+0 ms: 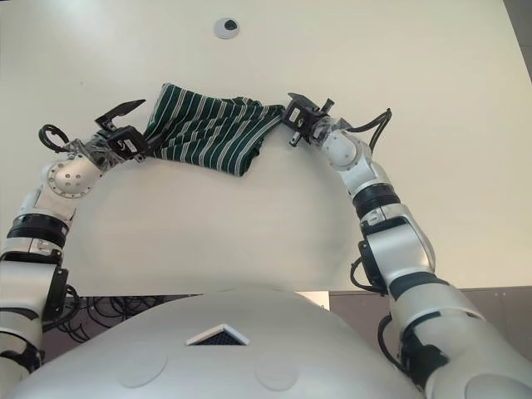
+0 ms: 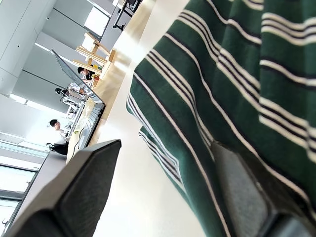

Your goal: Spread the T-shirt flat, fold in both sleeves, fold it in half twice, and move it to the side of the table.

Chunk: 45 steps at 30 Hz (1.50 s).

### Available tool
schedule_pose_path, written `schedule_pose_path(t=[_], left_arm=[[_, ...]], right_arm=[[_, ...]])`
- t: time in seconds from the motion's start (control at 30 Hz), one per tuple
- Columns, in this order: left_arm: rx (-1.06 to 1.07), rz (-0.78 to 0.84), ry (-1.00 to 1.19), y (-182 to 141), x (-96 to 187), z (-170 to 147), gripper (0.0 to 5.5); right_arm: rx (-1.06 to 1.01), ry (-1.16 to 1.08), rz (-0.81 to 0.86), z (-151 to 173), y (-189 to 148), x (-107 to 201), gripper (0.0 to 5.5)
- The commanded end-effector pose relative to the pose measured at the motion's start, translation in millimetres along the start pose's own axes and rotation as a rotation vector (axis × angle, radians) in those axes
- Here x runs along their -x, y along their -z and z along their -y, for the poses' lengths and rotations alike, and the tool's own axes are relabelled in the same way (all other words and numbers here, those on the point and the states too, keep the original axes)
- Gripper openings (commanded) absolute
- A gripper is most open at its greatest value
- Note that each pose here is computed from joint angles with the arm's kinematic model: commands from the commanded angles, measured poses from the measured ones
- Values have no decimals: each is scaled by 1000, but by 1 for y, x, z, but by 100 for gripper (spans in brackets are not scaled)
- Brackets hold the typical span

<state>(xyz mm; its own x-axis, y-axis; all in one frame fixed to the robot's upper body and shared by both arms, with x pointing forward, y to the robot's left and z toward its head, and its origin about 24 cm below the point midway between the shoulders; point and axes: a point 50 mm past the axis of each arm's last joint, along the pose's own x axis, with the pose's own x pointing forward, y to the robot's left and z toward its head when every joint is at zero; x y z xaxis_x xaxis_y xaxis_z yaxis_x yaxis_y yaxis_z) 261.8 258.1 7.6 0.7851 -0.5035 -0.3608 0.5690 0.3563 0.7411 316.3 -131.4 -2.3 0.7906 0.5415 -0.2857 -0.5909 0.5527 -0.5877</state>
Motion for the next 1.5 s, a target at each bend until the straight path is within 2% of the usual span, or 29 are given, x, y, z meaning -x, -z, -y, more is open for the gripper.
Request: schedule_pose_path(t=[0.03,0.13,0.2,0.43,0.57,0.7,0.87,1.03,1.17,1.3,1.4,1.5], left_arm=[[72,-168,348,25,22,79,337],[101,-142,334,21,18,78,337],[131,-120,322,18,14,75,337],[376,19,293,0,6,67,337],[458,125,413,-18,8,87,337],[462,157,497,-31,6,108,337],[467,166,386,-29,4,87,337],[592,458,312,-63,11,58,337],[748,735,211,-104,17,27,337],[934,814,35,-109,7,-2,337],[1024,809,-113,-108,-18,-7,337],[1147,773,-316,-107,-55,0,337]], right_arm=[[-43,94,148,17,-9,10,167],[-51,41,401,10,-37,20,167],[-42,-13,493,2,-47,26,167],[-39,-94,653,-11,-78,34,167],[-7,-213,664,-38,-95,25,167],[63,-275,535,-63,-95,5,167],[74,-265,240,-69,-62,-16,167],[71,-196,-81,-53,-6,-16,167],[46,-191,-248,-41,43,17,167],[27,-98,-373,-17,77,50,167],[-55,154,-554,26,114,98,167],[-155,495,-710,68,140,161,167]])
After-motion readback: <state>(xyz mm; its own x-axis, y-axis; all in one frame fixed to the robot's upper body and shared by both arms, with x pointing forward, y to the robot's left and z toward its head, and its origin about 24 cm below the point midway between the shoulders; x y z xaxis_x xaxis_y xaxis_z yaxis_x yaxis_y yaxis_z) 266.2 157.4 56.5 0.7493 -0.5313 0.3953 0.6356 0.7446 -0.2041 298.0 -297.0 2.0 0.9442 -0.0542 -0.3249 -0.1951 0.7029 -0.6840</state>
